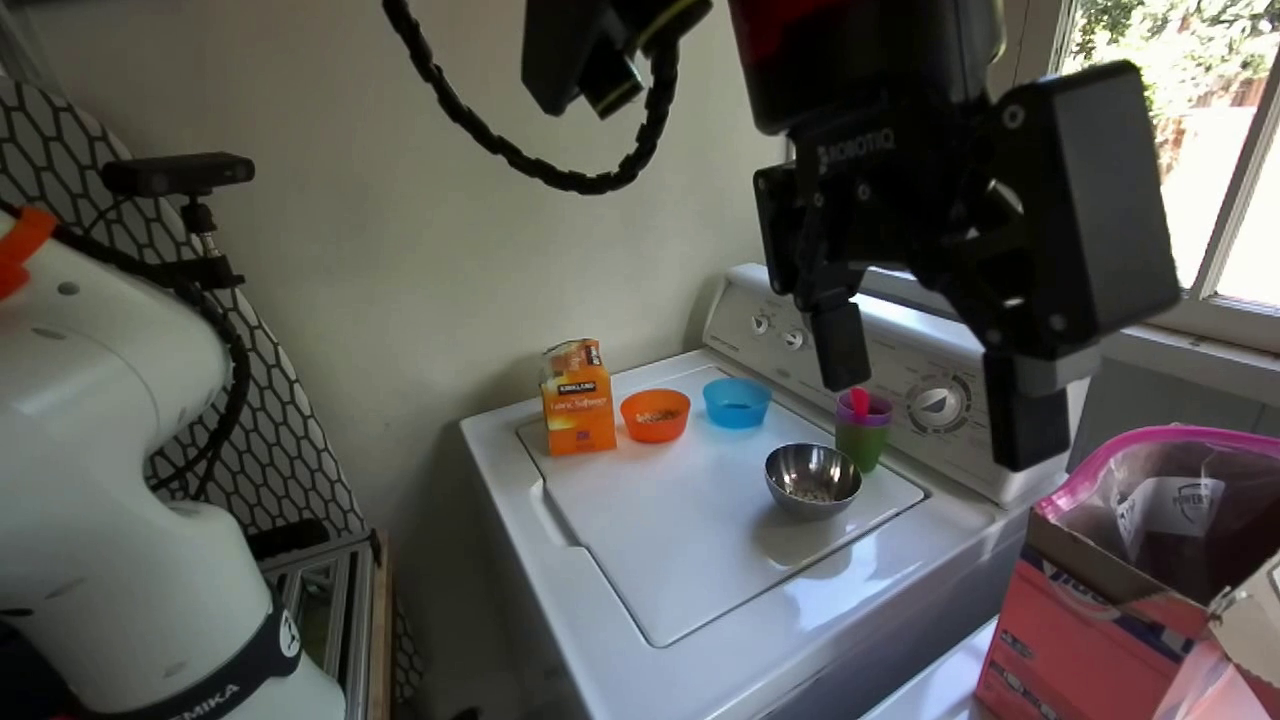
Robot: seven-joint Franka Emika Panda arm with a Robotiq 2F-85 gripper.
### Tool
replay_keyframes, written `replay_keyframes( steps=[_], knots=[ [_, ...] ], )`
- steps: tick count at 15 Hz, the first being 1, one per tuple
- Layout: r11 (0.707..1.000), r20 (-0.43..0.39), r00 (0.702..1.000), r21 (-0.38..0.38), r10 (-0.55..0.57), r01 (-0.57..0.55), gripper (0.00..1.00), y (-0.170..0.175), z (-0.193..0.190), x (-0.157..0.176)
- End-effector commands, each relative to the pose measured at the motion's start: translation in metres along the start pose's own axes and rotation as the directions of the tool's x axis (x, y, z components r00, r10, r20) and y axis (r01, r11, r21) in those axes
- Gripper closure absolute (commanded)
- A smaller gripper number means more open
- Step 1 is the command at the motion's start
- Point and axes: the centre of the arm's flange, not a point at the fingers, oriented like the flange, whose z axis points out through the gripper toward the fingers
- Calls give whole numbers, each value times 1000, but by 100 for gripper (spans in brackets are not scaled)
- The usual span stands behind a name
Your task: Move the blue cup on the washing machine
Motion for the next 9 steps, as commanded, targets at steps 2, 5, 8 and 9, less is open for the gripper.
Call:
replay_keyframes(
  steps=[2, 5, 8, 9],
  knots=[
    [1000, 9, 1000, -22, 7, -6, 0, 1, 2, 5],
    [998, 71, 997, -49, -31, 34, 0, 0, 25, 46],
    [989, 131, 988, -106, -86, 100, 0, -3, 48, 82],
    [984, 154, 983, -127, -103, 123, 0, -1, 55, 93]
  ],
)
